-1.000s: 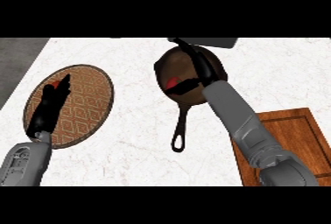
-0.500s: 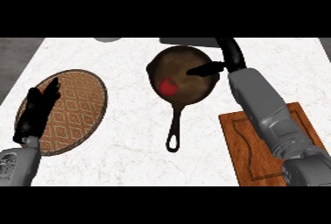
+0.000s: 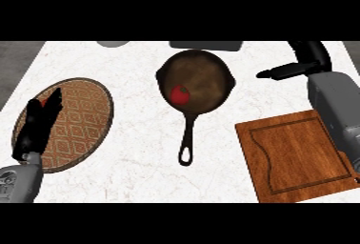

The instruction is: Pick the tomato from the cutting board and place it in the pan

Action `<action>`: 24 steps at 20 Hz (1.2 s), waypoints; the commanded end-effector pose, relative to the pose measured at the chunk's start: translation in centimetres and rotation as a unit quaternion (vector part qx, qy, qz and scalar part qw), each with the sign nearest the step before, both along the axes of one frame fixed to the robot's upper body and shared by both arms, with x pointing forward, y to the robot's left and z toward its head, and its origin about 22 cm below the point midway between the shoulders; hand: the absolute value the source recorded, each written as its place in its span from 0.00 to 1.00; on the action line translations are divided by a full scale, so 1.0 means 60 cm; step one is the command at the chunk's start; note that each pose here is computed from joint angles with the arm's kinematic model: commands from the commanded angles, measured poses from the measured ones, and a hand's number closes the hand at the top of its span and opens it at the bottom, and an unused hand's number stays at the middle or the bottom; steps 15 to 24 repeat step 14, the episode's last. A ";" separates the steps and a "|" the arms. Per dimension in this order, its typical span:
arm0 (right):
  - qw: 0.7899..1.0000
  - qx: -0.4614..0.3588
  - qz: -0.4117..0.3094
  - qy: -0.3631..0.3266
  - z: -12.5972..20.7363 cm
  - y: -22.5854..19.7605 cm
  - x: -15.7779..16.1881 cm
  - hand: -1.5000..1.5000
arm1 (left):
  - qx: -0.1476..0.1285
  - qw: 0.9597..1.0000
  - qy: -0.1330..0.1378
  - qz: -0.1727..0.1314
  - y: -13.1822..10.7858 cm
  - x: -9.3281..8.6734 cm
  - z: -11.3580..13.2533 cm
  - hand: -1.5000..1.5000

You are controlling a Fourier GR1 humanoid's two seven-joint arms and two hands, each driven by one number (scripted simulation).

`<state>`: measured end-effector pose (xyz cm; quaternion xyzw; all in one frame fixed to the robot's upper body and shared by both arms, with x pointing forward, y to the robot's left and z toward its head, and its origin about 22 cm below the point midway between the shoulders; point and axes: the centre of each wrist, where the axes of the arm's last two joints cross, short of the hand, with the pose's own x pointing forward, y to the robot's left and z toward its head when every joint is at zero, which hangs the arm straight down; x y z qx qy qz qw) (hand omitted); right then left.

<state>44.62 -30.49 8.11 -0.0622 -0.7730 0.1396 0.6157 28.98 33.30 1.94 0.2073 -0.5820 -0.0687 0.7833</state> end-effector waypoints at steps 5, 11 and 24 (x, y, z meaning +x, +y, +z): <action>1.000 -0.013 0.014 0.012 0.014 -0.141 -0.047 0.00 | 0.010 1.000 0.000 -0.011 -0.014 -0.004 -0.001 0.50; 0.999 -0.026 0.021 0.001 0.043 -0.198 -0.067 0.00 | 0.002 1.000 0.000 -0.010 -0.013 -0.007 -0.004 0.50; 0.999 -0.032 0.021 -0.002 0.057 -0.218 -0.075 0.00 | -0.009 1.000 -0.004 -0.012 -0.015 0.009 0.019 0.50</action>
